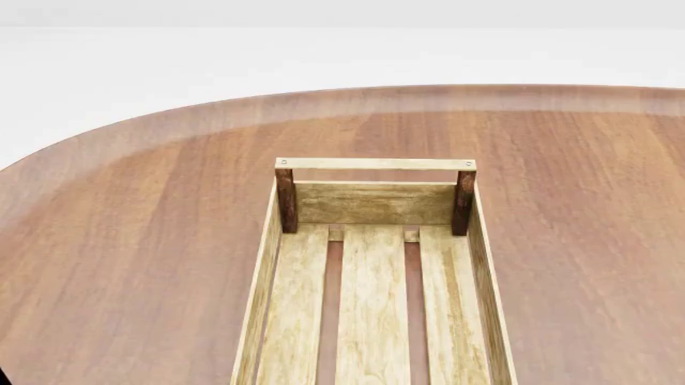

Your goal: Pick up the cream cheese and put it in the tray.

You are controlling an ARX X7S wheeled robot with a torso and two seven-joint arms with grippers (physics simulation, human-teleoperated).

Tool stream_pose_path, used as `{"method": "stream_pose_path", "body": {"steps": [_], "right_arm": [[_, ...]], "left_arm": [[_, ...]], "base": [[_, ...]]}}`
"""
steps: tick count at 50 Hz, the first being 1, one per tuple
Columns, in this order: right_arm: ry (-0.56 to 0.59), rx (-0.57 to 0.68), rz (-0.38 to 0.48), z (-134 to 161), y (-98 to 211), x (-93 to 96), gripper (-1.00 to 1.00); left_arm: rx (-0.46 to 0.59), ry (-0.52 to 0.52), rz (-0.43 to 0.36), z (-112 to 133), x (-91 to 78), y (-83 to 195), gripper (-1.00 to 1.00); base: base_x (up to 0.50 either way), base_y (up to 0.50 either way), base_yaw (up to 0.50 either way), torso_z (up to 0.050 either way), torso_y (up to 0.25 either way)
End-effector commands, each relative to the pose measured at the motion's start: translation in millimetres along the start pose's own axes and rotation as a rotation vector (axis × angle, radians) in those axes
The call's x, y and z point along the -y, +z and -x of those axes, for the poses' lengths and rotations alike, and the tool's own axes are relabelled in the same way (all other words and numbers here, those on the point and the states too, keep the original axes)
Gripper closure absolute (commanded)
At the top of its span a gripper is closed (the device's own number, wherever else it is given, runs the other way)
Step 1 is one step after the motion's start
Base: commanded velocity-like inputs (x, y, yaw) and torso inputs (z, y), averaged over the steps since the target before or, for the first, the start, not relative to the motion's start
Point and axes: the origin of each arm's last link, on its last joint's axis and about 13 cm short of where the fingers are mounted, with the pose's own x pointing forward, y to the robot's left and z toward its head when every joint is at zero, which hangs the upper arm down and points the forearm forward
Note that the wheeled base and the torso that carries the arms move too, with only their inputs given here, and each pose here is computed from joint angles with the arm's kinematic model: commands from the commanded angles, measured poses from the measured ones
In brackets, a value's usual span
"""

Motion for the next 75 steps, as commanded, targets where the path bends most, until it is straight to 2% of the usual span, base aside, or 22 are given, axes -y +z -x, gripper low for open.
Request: {"method": "stream_pose_path", "body": {"steps": [1, 18, 20, 32, 46, 48, 55, 75], "right_arm": [[-0.019, -0.033, 0.008, -5, -7, 2.4, -1.00], [-0.033, -0.041, 0.043, -8, -11, 2.8, -1.00], [-0.038, -0.023, 0.074, -8, -12, 2.4, -1.00], [-0.051, -0.009, 0.126, -11, -14, 1.5, -1.00], [-0.069, -0.046, 0.174, -15, -20, 1.6, -1.00], [-0.057, -0.083, 0.187, -16, -20, 2.4, -1.00], [-0.011, -0.201, 0.166, -20, -20, 3.7, -1.00], [-0.042, -0.222, 0.153, -27, -13, 9.4, -1.00]], "left_arm": [[0.005, 0.001, 0.003, 0, 0.0, 1, -1.00], [0.007, 0.006, 0.004, 0, -0.7, 1, -1.00], [0.006, 0.005, 0.004, 0, -0.5, 1, -1.00], [0.005, 0.003, 0.003, 0, -0.3, 0, -1.00], [0.004, 0.004, 0.006, 0, -0.7, 1, -1.00], [0.005, 0.006, 0.008, 0, -1.2, 1, -1.00], [0.006, 0.008, 0.009, 0, -2.0, 3, -1.00], [0.004, 0.009, 0.007, -1, -1.6, 3, -1.00]], "base": [[0.00, 0.00, 0.00, 0.000, 0.000], [0.00, 0.00, 0.00, 0.000, 0.000], [0.00, 0.00, 0.00, 0.000, 0.000], [0.00, 0.00, 0.00, 0.000, 0.000], [0.00, 0.00, 0.00, 0.000, 0.000], [0.00, 0.00, 0.00, 0.000, 0.000], [0.00, 0.00, 0.00, 0.000, 0.000], [0.00, 0.00, 0.00, 0.000, 0.000]]}}
